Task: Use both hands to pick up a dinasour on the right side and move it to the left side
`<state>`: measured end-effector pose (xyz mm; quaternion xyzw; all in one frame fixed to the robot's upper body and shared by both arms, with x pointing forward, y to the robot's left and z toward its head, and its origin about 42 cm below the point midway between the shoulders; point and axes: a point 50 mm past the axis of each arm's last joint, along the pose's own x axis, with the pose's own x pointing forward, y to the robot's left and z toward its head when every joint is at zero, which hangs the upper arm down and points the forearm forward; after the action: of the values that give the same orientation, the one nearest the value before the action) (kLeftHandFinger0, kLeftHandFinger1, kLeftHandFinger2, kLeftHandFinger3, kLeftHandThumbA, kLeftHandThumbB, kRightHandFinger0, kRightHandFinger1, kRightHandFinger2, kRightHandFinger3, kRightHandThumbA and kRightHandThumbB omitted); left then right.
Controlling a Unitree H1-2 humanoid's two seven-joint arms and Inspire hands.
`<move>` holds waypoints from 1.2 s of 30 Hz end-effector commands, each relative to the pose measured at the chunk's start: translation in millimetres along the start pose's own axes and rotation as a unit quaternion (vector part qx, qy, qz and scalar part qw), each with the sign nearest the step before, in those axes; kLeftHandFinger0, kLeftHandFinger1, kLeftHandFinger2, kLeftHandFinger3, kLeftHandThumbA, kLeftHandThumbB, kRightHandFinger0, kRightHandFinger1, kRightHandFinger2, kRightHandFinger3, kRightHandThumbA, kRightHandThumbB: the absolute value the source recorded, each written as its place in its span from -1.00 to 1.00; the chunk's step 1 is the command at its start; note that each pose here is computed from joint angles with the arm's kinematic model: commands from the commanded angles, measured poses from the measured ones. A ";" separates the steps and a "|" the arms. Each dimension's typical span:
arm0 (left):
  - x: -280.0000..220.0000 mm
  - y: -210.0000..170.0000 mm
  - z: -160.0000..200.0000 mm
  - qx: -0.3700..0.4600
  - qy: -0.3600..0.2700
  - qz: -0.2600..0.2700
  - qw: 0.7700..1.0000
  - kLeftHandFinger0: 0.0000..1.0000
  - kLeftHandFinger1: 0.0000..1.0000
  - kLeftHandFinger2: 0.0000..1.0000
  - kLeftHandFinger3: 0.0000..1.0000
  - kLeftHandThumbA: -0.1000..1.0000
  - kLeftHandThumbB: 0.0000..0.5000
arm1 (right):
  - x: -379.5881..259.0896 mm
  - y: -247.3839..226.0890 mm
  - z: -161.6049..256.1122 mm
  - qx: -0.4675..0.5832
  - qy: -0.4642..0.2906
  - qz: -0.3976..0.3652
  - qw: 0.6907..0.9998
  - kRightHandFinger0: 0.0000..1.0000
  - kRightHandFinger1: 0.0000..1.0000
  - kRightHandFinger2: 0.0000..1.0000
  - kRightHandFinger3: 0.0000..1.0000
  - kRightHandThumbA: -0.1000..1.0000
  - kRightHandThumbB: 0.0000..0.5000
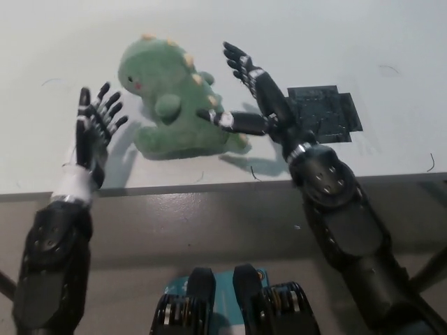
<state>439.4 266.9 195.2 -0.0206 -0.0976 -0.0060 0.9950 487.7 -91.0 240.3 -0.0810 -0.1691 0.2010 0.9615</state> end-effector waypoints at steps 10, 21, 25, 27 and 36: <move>-27.1 25.5 -0.6 0.032 -0.038 -0.005 0.999 1.00 1.00 1.00 1.00 1.00 0.44 | -50.7 -56.8 16.8 0.048 -0.029 -0.033 0.998 1.00 1.00 1.00 1.00 1.00 -0.52; -42.8 8.5 -0.9 0.050 -0.063 -0.014 0.997 1.00 1.00 1.00 1.00 1.00 0.46 | -72.4 -77.5 27.2 0.048 -0.028 -0.042 0.998 1.00 1.00 1.00 1.00 1.00 -0.67; -54.4 -4.8 -4.4 0.035 -0.067 -0.011 0.997 1.00 1.00 1.00 1.00 1.00 0.66 | -89.4 -86.6 25.1 0.042 -0.032 -0.056 0.997 1.00 1.00 1.00 1.00 1.00 -0.49; -61.0 -7.0 -8.5 0.027 -0.067 -0.008 0.997 1.00 1.00 1.00 1.00 1.00 0.60 | -100.3 -89.0 22.1 0.052 -0.036 -0.060 0.996 1.00 1.00 1.00 1.00 1.00 -0.45; -83.0 -20.5 -21.4 0.005 -0.062 -0.023 0.998 1.00 1.00 1.00 1.00 1.00 0.52 | -177.8 -113.7 0.2 -0.004 -0.043 -0.104 0.994 1.00 1.00 1.00 1.00 1.00 -0.52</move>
<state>366.9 250.8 144.6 -0.0163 -0.1079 -0.0139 0.9939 390.1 -245.1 198.7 -0.0361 -0.1486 0.1091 0.9822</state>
